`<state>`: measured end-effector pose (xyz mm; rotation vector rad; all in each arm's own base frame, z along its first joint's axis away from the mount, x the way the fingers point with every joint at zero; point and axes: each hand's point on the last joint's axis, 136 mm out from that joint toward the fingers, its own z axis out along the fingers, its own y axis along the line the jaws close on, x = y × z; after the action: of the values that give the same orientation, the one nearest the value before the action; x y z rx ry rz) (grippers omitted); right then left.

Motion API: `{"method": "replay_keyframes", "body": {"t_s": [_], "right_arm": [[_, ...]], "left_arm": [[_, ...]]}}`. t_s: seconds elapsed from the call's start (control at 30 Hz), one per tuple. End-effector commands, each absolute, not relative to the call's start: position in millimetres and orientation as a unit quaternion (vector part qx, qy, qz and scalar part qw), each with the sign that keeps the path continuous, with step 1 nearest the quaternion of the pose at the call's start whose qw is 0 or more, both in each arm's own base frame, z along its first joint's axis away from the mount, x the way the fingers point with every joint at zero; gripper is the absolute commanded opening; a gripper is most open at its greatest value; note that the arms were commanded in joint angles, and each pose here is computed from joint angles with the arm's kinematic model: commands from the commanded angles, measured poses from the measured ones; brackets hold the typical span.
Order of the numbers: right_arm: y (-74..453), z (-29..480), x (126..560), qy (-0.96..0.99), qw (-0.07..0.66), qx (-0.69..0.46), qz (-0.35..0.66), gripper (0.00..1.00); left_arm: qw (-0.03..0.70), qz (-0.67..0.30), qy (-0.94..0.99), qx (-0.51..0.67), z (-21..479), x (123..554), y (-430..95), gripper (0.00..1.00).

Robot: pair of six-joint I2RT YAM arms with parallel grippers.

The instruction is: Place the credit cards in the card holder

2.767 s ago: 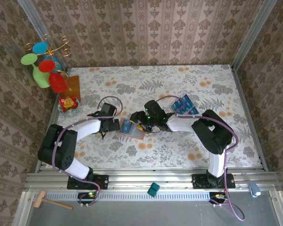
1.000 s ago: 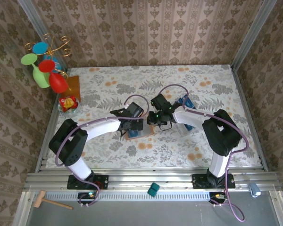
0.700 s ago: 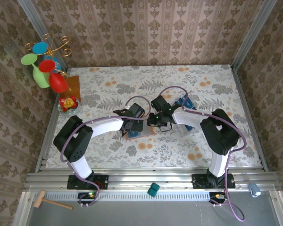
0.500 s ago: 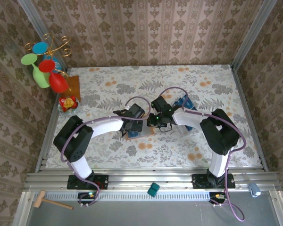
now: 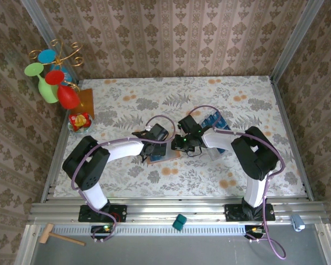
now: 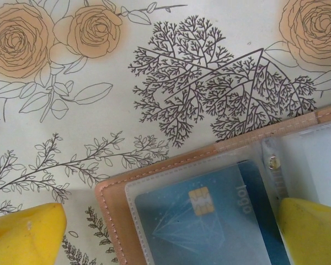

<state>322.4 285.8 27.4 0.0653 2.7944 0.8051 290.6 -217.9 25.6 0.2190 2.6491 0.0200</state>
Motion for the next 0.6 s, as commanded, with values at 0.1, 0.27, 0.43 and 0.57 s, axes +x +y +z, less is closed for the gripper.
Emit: {"method": "replay_keyframes", "body": {"t_s": [0.1,0.27,0.43,0.57], "right_arm": [[286,15,318,0.953,0.098,0.034,0.284,0.2],[286,13,316,0.953,0.095,0.036,0.286,0.32],[293,17,315,0.946,0.092,0.036,0.308,0.28],[298,24,315,0.94,0.092,0.037,0.327,0.23]], "left_arm": [[0.225,0.026,0.97,0.085,13,281,-209,1.0],[0.226,0.024,0.97,0.085,12,280,-210,1.0],[0.226,0.023,0.97,0.084,12,280,-210,1.0],[0.227,0.021,0.97,0.084,13,281,-211,1.0]]}}
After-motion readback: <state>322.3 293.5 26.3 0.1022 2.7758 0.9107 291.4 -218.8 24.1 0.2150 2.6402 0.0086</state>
